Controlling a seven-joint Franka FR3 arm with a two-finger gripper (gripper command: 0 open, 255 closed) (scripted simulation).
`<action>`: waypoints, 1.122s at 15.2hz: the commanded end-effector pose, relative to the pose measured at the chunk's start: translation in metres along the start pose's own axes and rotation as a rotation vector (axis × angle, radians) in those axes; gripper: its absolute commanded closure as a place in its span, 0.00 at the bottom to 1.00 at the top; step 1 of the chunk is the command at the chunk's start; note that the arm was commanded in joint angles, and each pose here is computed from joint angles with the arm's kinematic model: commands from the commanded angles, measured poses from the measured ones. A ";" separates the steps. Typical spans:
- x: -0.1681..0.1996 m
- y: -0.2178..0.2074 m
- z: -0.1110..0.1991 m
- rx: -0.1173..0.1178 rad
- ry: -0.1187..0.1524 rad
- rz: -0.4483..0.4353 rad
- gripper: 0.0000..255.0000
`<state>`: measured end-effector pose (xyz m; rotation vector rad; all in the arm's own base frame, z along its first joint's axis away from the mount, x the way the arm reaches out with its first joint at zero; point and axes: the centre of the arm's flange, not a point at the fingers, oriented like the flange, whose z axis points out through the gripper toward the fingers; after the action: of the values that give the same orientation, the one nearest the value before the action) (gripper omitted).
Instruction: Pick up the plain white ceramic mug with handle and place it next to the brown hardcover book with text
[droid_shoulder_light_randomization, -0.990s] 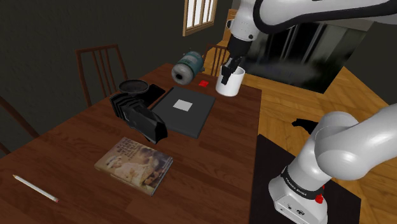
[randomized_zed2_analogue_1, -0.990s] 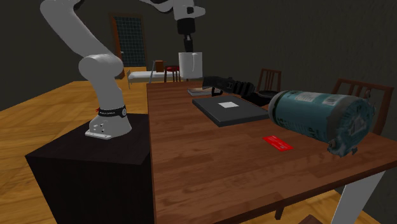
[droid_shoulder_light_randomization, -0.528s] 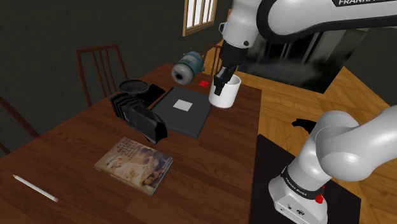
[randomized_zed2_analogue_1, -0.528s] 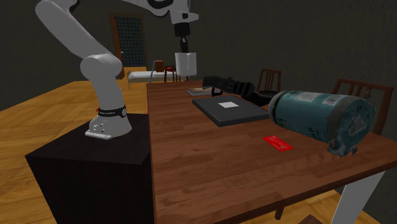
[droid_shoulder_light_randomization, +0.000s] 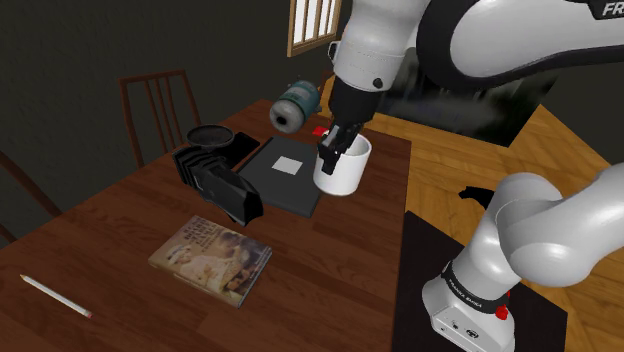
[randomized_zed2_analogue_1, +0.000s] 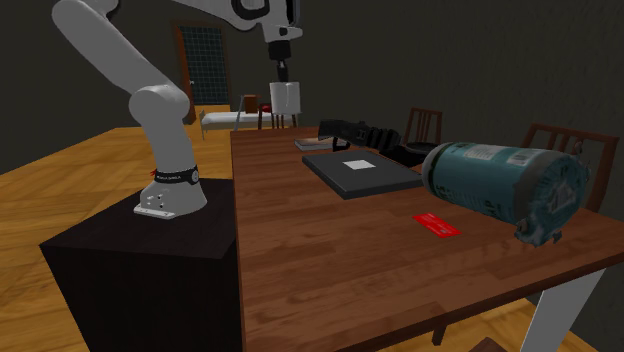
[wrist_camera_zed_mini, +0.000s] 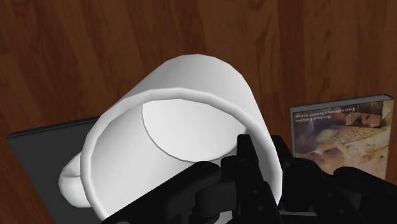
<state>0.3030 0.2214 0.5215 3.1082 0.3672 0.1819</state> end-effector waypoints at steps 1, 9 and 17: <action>-0.004 -0.028 0.000 0.000 0.000 0.001 1.00; -0.022 -0.132 -0.005 0.000 0.000 0.001 1.00; -0.031 -0.166 0.020 0.000 0.000 0.001 1.00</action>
<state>0.2374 0.3752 0.4990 3.1083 0.3652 0.1802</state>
